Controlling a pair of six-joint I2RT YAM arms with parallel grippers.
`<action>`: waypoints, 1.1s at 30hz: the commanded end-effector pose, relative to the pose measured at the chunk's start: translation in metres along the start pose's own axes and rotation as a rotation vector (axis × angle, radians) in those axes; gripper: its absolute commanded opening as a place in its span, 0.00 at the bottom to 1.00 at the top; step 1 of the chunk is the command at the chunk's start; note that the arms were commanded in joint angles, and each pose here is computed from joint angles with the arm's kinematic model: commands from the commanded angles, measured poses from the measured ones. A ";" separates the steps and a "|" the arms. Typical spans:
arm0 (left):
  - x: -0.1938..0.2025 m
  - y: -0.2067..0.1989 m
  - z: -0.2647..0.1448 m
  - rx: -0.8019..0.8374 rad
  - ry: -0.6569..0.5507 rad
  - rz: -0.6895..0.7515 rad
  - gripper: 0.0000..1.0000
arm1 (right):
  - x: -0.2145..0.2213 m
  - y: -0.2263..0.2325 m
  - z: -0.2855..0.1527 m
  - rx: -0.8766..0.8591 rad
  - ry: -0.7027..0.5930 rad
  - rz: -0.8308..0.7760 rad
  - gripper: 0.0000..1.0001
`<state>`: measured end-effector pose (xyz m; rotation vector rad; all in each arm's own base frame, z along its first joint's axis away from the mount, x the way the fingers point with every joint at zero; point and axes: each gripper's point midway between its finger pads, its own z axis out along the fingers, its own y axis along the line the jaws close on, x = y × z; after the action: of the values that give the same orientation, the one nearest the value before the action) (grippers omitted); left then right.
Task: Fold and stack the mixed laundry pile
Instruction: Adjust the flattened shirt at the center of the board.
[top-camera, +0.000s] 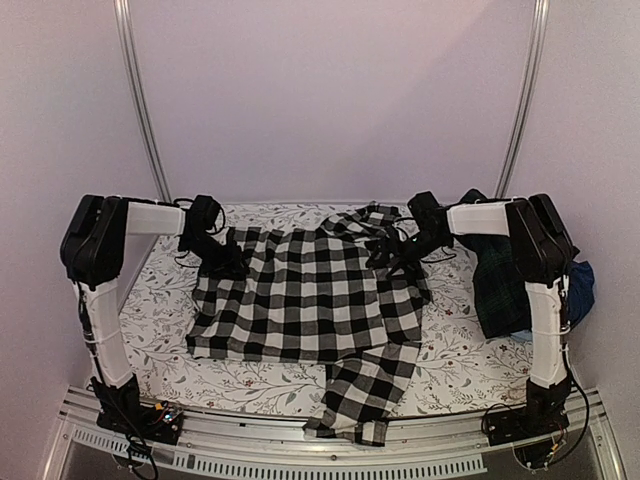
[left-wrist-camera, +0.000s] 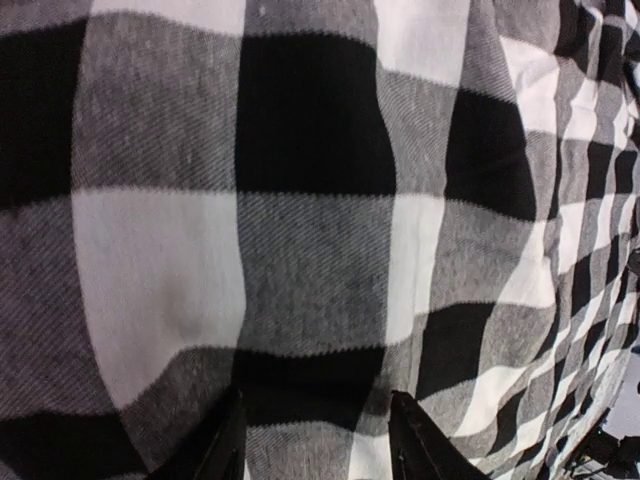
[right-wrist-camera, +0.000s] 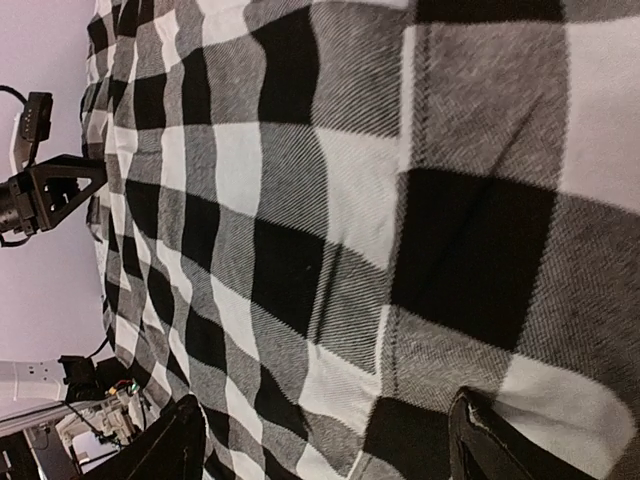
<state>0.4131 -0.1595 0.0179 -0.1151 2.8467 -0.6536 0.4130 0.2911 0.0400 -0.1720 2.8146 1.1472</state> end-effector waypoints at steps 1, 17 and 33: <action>-0.032 0.022 0.022 -0.040 -0.017 -0.028 0.47 | -0.031 -0.051 0.002 0.105 -0.056 0.046 0.82; -0.063 -0.028 -0.066 0.117 -0.198 0.098 0.71 | -0.069 0.025 -0.095 -0.017 -0.220 -0.093 0.79; 0.089 0.015 -0.022 -0.010 0.100 -0.050 0.41 | 0.067 0.001 -0.013 0.059 0.065 -0.015 0.48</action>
<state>0.3310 -0.1740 0.0391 0.0082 2.8485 -0.8089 0.3389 0.2901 0.0721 -0.3063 2.8262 1.1581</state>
